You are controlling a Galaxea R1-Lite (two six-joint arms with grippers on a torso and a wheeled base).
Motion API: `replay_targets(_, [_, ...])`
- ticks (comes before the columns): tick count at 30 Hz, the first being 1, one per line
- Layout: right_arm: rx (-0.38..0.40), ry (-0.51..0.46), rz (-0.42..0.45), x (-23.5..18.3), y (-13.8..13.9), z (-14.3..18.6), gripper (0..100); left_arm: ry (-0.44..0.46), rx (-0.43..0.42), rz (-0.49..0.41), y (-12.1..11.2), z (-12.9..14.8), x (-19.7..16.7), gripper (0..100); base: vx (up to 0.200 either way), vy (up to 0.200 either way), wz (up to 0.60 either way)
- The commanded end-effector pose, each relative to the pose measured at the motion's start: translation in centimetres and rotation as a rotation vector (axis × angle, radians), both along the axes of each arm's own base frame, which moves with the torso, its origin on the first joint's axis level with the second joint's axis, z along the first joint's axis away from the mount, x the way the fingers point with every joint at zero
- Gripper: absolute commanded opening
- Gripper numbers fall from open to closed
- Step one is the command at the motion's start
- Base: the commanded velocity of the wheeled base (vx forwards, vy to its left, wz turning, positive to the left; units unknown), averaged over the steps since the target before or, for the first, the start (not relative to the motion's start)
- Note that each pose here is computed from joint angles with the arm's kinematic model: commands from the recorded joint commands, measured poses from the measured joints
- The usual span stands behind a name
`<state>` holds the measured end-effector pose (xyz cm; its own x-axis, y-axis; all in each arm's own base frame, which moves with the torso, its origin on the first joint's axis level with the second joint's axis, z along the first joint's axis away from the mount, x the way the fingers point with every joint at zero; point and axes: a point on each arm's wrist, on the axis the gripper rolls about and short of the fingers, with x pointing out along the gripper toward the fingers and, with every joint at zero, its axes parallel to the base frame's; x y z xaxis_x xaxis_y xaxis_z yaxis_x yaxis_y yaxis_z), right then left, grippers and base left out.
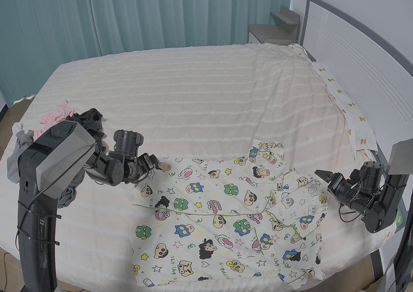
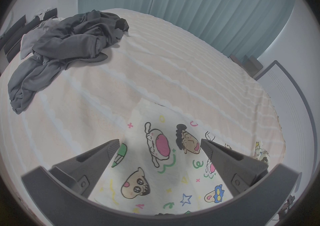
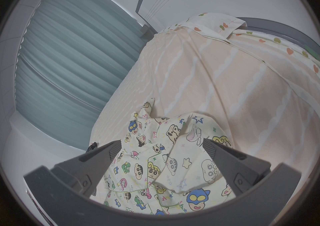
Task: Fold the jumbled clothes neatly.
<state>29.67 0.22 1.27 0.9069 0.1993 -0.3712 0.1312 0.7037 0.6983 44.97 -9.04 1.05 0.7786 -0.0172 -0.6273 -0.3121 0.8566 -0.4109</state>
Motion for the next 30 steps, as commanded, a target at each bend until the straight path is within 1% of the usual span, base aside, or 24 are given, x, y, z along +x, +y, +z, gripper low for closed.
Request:
replay_targets(1, [0.008,-0.001,0.004,-0.1,0.0,-0.1,100,-0.005,-0.012,0.015,0.2,-0.4,0.6,100,0.000,0.000,0.00])
replay_targets(4, [0.008,-0.004,0.007,-0.4,0.1,-0.2,100,-0.020,-0.021,0.022,0.1,-0.2,1.0,100,0.000,0.000,0.00])
replay_targets(8, [0.008,-0.006,0.009,-0.4,0.2,-0.1,100,-0.025,-0.018,0.024,-0.1,-0.9,1.7,100,0.000,0.000,0.00])
replay_targets(13, [0.008,-0.004,0.009,-0.4,0.2,-0.2,100,0.000,-0.013,0.025,-0.1,-1.6,1.9,100,0.000,0.000,0.00])
replay_targets(14, [0.008,-0.004,0.009,-0.4,0.2,-0.2,100,0.006,-0.012,0.025,-0.1,-1.9,1.9,0,0.000,0.000,0.00])
replay_targets(19, [0.008,-0.004,0.010,-0.4,0.2,-0.2,100,0.024,-0.007,0.026,-0.1,-2.9,2.2,0,0.000,0.000,0.00])
replay_targets(23, [0.008,-0.003,0.010,-0.4,0.2,-0.2,100,0.028,-0.002,0.028,-0.1,-3.0,2.2,0,0.000,0.000,0.00])
replay_targets(28, [0.008,0.003,0.010,-0.4,0.2,-0.4,100,0.010,0.016,0.059,0.3,-2.3,2.3,0,0.000,0.000,0.00])
replay_targets(30, [0.008,0.000,0.009,-0.4,0.2,-0.4,100,-0.011,0.020,0.073,0.4,-1.5,2.4,0,0.000,0.000,0.00])
